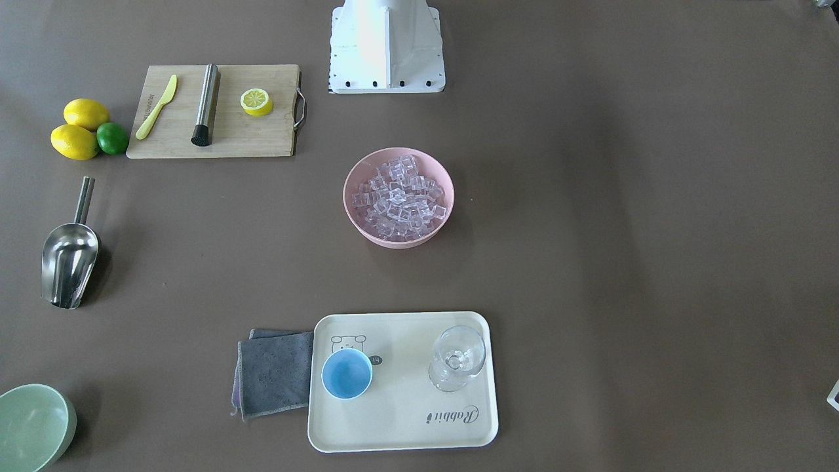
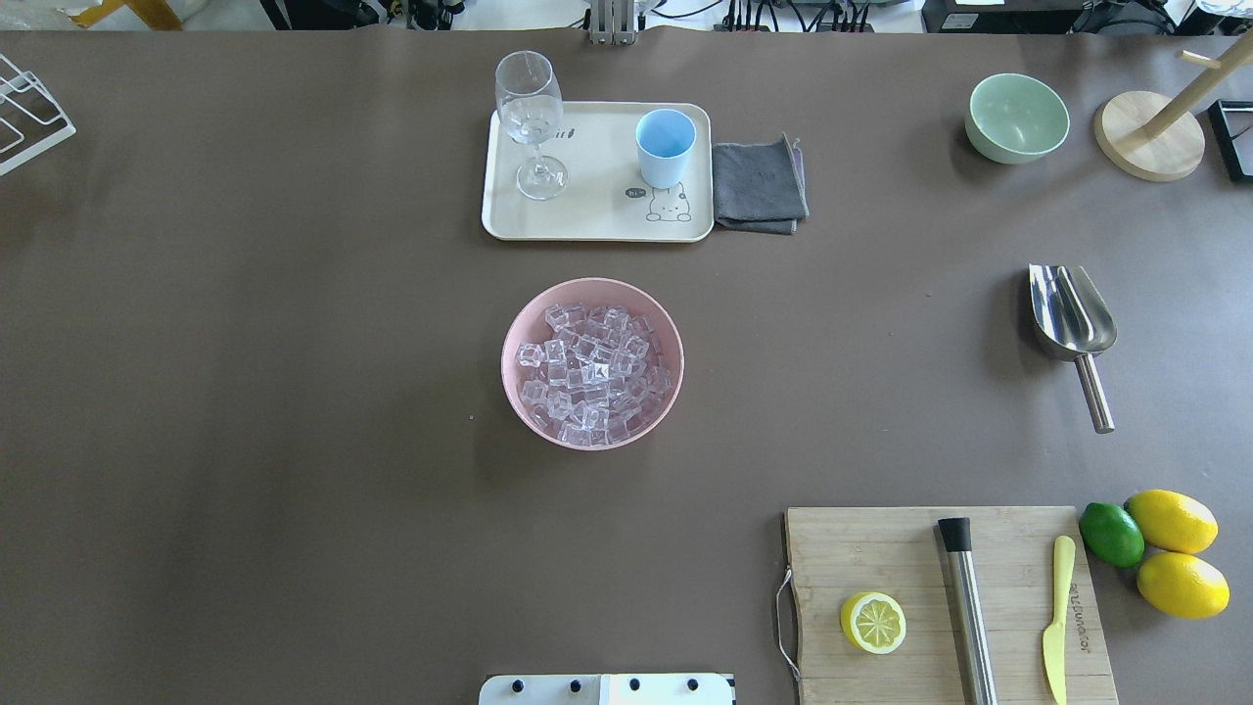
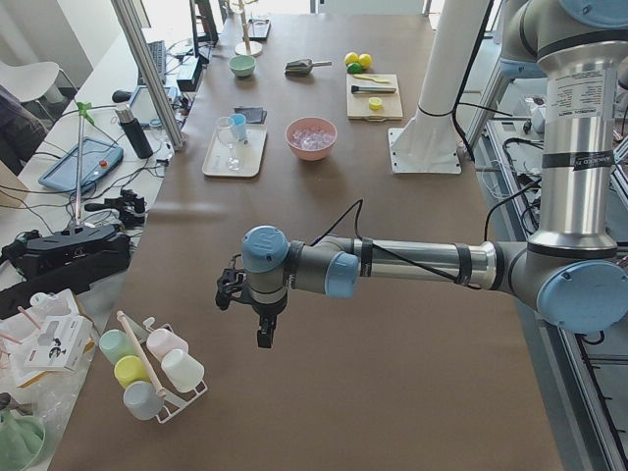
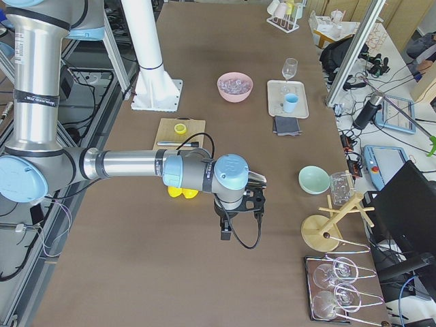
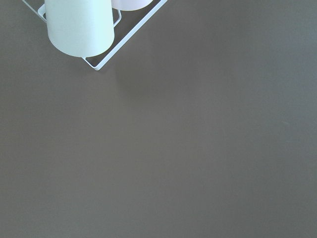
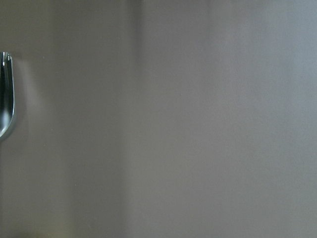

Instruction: Put ice in cup with scoop

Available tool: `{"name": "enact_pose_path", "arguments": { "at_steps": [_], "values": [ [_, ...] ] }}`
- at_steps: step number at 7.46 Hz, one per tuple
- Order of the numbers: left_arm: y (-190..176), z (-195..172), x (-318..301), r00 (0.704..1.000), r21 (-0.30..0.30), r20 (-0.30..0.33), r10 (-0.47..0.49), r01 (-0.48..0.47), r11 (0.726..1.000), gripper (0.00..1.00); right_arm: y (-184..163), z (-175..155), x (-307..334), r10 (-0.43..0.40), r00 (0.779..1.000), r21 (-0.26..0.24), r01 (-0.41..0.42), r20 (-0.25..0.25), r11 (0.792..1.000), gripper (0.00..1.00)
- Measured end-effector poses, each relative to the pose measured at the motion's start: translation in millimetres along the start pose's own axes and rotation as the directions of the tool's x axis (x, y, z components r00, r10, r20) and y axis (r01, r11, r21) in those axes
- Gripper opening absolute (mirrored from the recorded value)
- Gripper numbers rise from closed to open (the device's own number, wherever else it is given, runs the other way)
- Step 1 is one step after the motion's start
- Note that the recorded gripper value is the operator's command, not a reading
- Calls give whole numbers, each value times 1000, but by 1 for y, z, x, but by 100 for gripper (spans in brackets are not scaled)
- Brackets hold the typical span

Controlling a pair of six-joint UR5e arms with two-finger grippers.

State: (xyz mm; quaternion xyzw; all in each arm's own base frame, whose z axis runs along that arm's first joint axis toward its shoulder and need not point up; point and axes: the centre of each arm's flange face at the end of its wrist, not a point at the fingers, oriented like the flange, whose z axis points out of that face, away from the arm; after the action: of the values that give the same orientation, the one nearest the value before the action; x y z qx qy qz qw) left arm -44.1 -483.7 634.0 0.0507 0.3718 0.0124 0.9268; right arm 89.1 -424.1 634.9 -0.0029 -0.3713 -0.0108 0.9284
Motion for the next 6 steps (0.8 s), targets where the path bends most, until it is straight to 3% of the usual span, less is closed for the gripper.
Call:
{"name": "enact_pose_path", "arguments": {
  "at_steps": [2,4,5,6],
  "values": [
    [-1,-2,3,1000,8,0,12,-12,1000,99,-7,-11,-27,89,996,30,-89,3,996,100],
    [-8,-6,43,990,25,-14,139,-138,990,99,-18,-8,-84,172,985,43,-173,12,984,100],
    [-11,0,84,949,26,-28,314,-313,949,99,-24,-2,-115,217,976,69,-219,31,973,100],
    [-12,11,119,860,30,-41,509,-508,861,99,-27,8,-142,254,966,95,-258,53,961,100]
  ]
}}
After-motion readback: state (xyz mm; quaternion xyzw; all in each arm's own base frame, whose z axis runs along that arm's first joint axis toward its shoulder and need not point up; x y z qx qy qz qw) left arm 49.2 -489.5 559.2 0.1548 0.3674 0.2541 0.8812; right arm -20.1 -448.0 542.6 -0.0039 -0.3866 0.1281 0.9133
